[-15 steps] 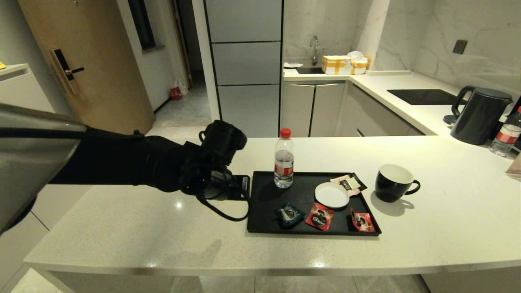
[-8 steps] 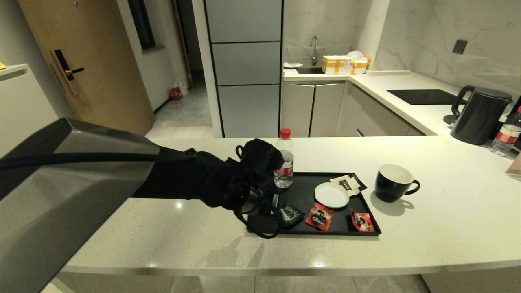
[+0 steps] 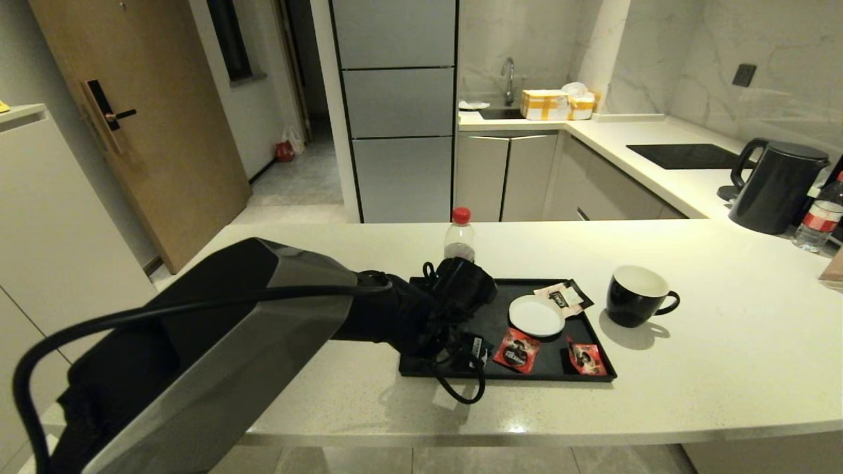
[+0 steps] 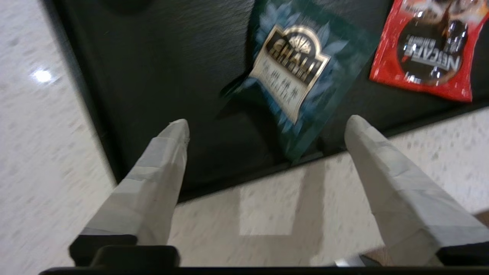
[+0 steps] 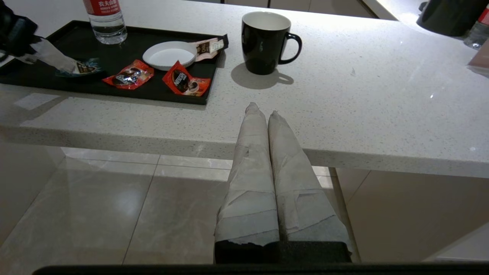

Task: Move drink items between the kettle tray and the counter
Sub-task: Pick up the tea bag

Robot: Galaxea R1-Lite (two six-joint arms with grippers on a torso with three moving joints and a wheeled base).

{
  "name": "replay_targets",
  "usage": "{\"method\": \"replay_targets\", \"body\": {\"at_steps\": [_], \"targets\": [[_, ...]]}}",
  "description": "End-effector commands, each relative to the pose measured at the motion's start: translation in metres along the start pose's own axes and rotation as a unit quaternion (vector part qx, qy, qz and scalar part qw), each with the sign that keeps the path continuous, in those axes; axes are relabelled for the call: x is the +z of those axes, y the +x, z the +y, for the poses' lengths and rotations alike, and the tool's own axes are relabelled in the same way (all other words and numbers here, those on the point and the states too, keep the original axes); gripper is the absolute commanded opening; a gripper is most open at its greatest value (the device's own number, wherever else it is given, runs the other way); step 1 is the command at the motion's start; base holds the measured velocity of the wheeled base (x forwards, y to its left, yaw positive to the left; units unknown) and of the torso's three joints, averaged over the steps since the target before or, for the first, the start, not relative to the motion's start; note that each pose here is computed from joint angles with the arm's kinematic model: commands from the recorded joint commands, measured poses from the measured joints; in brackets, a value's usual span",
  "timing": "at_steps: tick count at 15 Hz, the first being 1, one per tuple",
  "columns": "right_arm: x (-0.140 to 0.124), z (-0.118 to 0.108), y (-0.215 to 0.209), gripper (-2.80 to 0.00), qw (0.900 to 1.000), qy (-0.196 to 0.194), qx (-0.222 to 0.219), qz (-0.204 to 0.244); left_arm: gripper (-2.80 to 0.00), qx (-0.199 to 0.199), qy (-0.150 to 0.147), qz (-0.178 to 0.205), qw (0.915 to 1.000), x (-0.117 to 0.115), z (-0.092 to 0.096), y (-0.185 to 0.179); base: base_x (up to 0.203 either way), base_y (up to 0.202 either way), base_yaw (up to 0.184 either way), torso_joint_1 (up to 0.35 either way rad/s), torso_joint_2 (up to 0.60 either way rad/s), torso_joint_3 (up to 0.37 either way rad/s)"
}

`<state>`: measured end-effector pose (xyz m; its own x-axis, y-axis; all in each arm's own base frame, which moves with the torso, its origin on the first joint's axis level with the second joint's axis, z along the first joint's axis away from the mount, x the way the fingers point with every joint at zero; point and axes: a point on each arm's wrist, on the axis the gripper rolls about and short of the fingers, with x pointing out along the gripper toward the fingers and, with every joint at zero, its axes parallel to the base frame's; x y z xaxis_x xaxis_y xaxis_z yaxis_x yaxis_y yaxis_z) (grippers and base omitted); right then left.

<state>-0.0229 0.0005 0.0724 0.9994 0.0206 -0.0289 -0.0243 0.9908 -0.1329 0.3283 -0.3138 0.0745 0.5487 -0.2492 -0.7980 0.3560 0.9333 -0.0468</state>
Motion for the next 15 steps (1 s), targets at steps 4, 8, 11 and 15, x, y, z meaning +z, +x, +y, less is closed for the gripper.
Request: {"method": "replay_targets", "body": {"at_steps": [4, 8, 11, 15], "targets": [[-0.001, 0.000, 0.000, -2.80, 1.000, -0.001, 0.001, 0.002, 0.00, 0.007, -0.001, 0.012, 0.9999, -0.006, -0.004, 0.028, 0.000, 0.000, 0.000, 0.000, 0.00, 0.000], [-0.001, 0.000, 0.000, -2.80, 1.000, -0.001, 0.001, 0.002, 0.00, 0.005, -0.019, -0.016, 0.9997, 0.009, -0.007, 0.034, 0.000, 0.000, 0.000, 0.000, 0.00, 0.000], [-0.001, 0.000, 0.000, -2.80, 1.000, -0.001, 0.001, 0.002, 0.00, 0.005, -0.019, -0.016, 0.9997, 0.009, -0.007, 0.034, 0.000, 0.000, 0.000, 0.000, 0.00, 0.000], [-0.001, 0.000, 0.000, -2.80, 1.000, -0.001, 0.001, 0.002, -2.80, 0.016, -0.024, -0.036, 0.9989, 0.016, -0.011, 0.046, 0.000, 0.000, 0.000, 0.000, 0.00, 0.000]]}}
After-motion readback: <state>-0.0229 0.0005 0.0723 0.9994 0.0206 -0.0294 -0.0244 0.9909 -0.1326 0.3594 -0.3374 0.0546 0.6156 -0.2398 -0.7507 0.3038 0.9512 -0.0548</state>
